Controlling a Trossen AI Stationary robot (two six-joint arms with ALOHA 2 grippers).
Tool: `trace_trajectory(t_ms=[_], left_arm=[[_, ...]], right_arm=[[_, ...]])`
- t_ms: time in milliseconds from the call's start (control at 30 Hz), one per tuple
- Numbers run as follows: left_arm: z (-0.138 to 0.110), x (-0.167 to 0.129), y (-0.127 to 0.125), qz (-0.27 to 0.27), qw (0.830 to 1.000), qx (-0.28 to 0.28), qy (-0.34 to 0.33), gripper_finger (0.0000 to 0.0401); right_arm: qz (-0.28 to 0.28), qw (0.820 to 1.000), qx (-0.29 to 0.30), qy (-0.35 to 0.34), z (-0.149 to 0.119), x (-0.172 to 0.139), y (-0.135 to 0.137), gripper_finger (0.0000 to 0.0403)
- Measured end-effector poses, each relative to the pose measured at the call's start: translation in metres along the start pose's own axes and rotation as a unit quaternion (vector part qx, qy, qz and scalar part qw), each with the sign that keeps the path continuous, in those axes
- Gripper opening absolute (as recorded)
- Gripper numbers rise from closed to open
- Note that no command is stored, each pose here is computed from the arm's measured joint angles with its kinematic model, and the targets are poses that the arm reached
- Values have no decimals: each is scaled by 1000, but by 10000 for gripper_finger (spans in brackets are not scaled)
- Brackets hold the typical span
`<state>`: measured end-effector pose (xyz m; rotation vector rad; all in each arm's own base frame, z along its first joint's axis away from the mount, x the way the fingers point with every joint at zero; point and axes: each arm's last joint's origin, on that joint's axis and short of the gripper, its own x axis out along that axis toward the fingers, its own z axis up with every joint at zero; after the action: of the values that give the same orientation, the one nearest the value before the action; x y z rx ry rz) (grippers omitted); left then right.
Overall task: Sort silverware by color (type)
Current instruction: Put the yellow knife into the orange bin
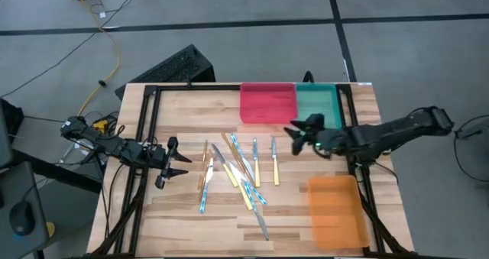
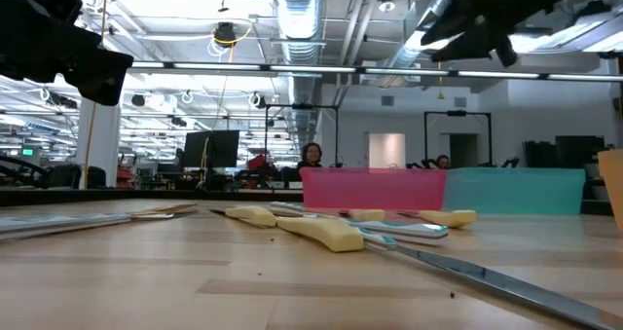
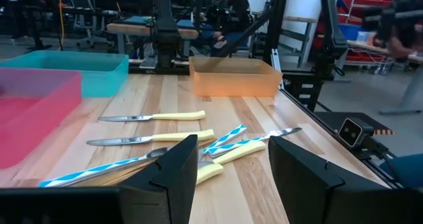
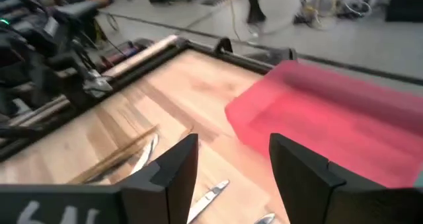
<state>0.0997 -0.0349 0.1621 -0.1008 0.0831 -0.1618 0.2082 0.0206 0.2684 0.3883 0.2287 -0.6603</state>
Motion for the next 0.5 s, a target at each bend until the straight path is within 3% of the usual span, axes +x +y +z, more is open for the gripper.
trace_trajectory(t_ms=[267,500], left_arm=[[-1,0,0,2,1000,1,4,169],[-1,0,0,5,1000,2,6,169]], right_arm=[[-85,991,40,95,-33,46,30,210],[-158,964,79,202,-70,74,41,210]])
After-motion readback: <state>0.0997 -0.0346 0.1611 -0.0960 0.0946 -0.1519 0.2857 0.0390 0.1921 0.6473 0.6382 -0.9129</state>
